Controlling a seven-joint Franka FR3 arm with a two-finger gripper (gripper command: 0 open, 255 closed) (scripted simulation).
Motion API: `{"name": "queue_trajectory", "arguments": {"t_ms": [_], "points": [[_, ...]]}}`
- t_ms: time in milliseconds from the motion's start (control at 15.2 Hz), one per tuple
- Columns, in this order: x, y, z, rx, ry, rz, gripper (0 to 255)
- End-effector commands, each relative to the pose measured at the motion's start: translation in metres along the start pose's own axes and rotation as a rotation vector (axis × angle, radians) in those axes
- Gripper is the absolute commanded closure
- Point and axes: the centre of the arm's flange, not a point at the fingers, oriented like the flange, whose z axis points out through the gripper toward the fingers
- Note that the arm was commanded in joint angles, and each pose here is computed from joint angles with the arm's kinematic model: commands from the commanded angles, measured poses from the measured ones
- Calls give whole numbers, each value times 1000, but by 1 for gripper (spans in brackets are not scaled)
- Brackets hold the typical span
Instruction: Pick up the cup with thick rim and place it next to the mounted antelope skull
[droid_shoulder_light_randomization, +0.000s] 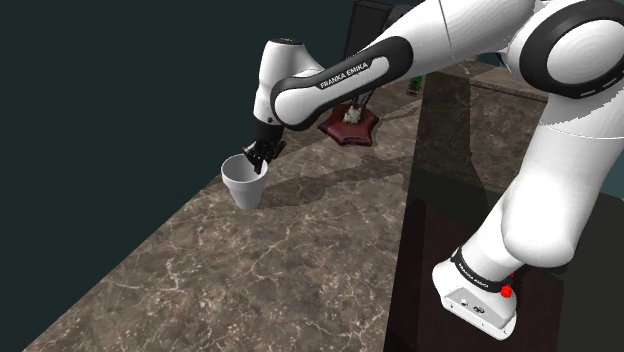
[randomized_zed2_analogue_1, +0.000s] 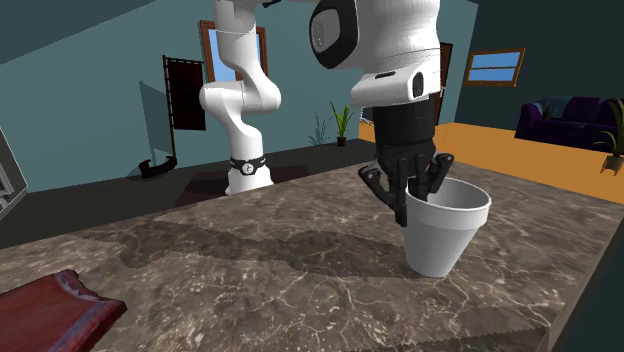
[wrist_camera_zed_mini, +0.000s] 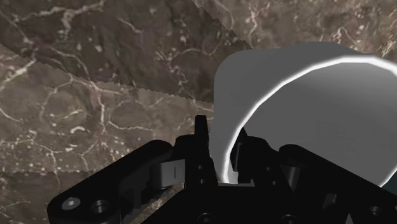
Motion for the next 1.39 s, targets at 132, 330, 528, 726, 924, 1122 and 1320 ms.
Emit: {"name": "queue_trajectory", "arguments": {"t_ms": [132, 330, 528, 726, 924, 1122, 1320], "points": [[0, 0, 0, 0, 0, 0, 255], [0, 0, 0, 0, 0, 0, 255], [1, -2, -10, 0, 0, 0, 255], [2, -4, -26, 0, 0, 0, 255], [4, -6, -41, 0, 0, 0, 255], [5, -9, -57, 0, 0, 0, 255], [7, -11, -73, 0, 0, 0, 255]]}}
